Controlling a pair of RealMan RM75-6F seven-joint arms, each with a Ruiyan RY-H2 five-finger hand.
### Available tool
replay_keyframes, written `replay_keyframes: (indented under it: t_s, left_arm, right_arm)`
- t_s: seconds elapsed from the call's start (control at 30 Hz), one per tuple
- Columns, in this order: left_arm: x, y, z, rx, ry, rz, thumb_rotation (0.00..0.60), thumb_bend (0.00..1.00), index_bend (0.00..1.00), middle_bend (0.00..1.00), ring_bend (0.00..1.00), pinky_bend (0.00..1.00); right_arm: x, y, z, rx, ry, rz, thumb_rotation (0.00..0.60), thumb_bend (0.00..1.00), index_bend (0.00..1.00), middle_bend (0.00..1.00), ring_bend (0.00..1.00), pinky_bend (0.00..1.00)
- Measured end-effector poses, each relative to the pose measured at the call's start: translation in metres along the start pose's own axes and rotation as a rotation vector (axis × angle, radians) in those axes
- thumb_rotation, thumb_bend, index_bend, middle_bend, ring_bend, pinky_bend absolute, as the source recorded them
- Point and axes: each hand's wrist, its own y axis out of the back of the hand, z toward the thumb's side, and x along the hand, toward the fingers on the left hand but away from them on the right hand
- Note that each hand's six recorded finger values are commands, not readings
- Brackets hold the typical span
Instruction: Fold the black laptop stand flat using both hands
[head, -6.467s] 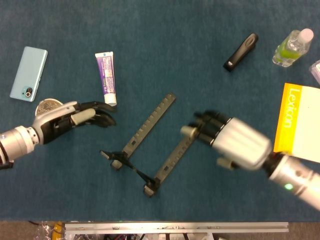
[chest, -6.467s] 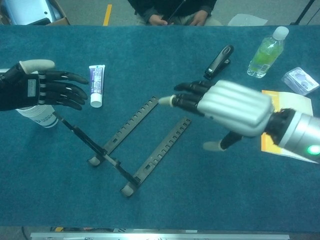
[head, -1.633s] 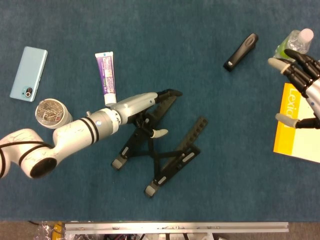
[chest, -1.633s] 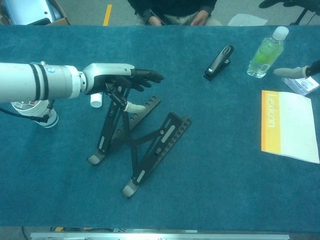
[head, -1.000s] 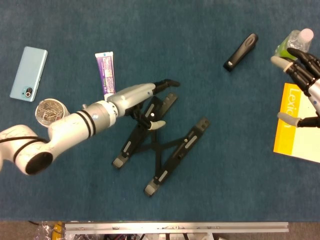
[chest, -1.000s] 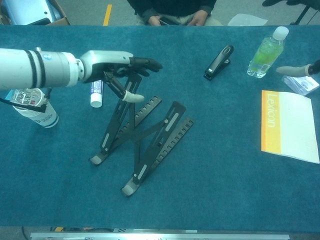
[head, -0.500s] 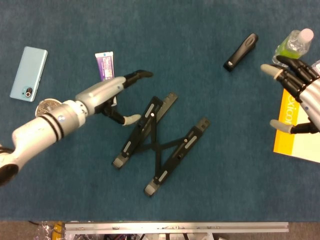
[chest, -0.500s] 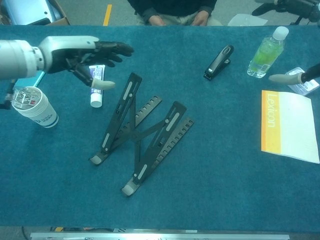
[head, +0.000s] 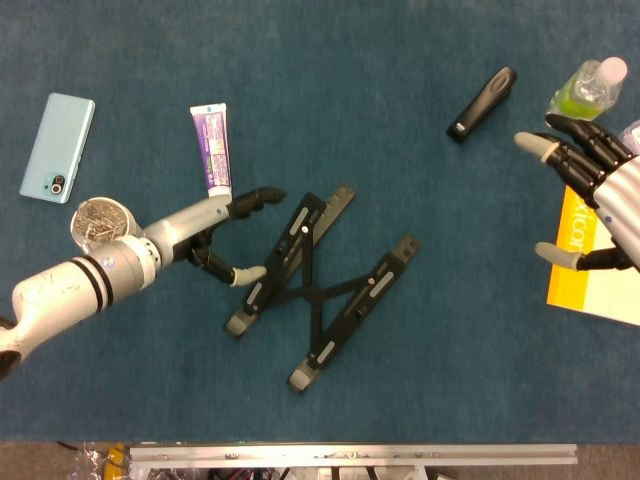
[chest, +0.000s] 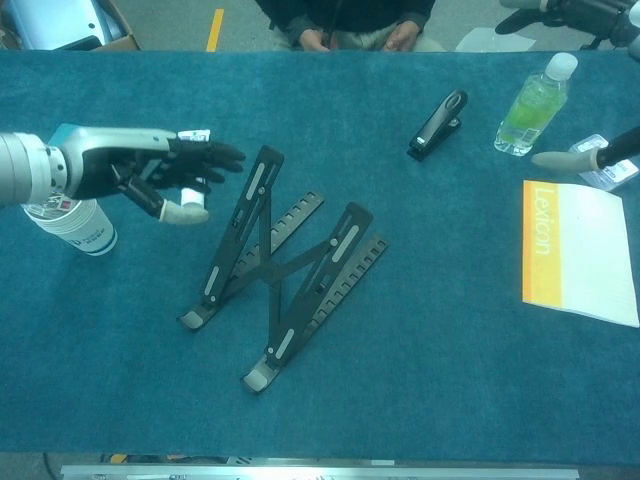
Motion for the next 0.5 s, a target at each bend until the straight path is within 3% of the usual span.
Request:
replay_keyframes:
  t_s: [0.3, 0.5]
  left_arm:
    - [0.009, -0.014, -0.022, -0.106, 0.028, -0.06, 0.6, 0.34, 0.0, 0.08, 0.01, 0.0]
    - [0.018, -0.016, -0.03, -0.155, 0.04, -0.092, 0.6, 0.34, 0.0, 0.14, 0.09, 0.0]
  right_arm:
    - [0.0, -0.003, -0.001, 0.003, -0.009, 0.008, 0.6, 0.12, 0.02, 0.16, 0.02, 0.12]
    - [0.001, -0.004, -0.002, 0.004, -0.017, 0.013, 0.6, 0.12, 0.02, 0.16, 0.02, 0.12]
